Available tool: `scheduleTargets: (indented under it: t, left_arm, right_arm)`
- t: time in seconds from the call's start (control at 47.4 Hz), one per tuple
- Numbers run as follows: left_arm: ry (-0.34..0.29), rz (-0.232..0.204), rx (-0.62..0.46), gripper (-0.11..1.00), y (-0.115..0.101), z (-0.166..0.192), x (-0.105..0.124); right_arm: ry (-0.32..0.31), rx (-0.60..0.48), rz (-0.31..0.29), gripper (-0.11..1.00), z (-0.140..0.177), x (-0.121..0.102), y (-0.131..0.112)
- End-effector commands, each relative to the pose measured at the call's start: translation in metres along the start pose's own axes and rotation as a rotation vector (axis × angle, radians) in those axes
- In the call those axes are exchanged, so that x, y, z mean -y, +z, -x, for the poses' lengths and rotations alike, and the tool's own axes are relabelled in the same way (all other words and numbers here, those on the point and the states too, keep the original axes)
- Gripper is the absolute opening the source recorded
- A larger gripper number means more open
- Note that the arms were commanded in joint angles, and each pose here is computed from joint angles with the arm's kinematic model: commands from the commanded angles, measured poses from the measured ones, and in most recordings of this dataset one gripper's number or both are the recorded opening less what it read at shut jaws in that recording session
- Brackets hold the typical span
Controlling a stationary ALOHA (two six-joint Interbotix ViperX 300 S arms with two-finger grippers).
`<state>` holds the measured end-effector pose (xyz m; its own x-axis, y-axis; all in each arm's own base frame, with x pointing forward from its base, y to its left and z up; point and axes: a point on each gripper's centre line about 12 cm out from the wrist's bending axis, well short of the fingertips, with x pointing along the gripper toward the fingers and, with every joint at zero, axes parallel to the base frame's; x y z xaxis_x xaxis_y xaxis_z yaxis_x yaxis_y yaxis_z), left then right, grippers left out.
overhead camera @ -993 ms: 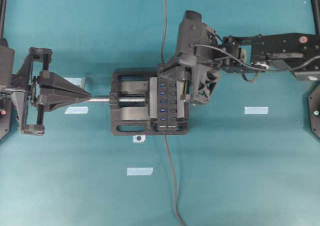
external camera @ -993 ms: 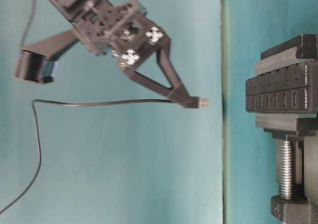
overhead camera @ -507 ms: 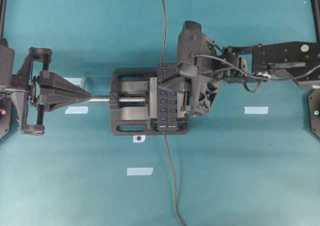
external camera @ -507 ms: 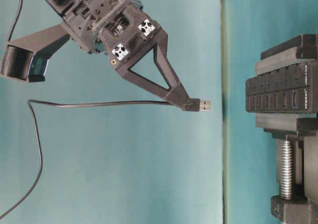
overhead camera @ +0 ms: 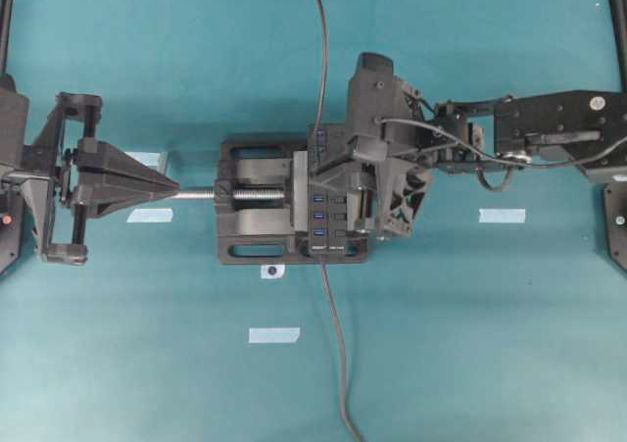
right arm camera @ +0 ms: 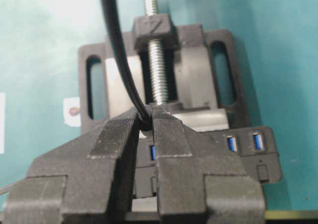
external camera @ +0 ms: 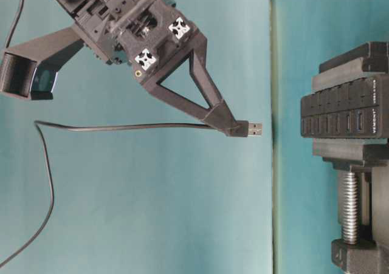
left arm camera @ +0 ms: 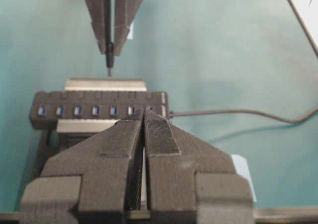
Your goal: Insert the USB into the front port of the fixed hub.
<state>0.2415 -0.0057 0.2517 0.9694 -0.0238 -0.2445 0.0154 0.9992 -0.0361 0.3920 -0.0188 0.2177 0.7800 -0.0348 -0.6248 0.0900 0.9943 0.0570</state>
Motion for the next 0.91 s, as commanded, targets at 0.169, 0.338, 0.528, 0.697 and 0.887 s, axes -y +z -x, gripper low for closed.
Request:
scheduleTargets:
  t: [0.169, 0.338, 0.528, 0.697, 0.887]
  left_arm:
    - [-0.003, 0.001, 0.026, 0.0, 0.008, -0.001, 0.001]
    - [-0.003, 0.001, 0.028, 0.0, 0.008, -0.001, 0.001]
    - [-0.003, 0.001, 0.029, 0.0, 0.009, 0.0, 0.001]
    - [-0.003, 0.001, 0.028, 0.0, 0.008, -0.001, 0.001]
    - [-0.003, 0.001, 0.024, 0.0, 0.007, 0.0, 0.001]
  right_arm:
    - [0.021, 0.034, -0.002, 0.05, 0.009, -0.009, 0.008]
    - [0.03, 0.022, -0.019, 0.05, 0.006, -0.014, 0.005]
    - [0.042, 0.013, -0.016, 0.05, 0.003, -0.02, 0.002]
    - [0.05, 0.006, -0.026, 0.05, 0.0, -0.024, 0.0]
    - [0.06, -0.014, -0.021, 0.05, -0.005, -0.03, -0.006]
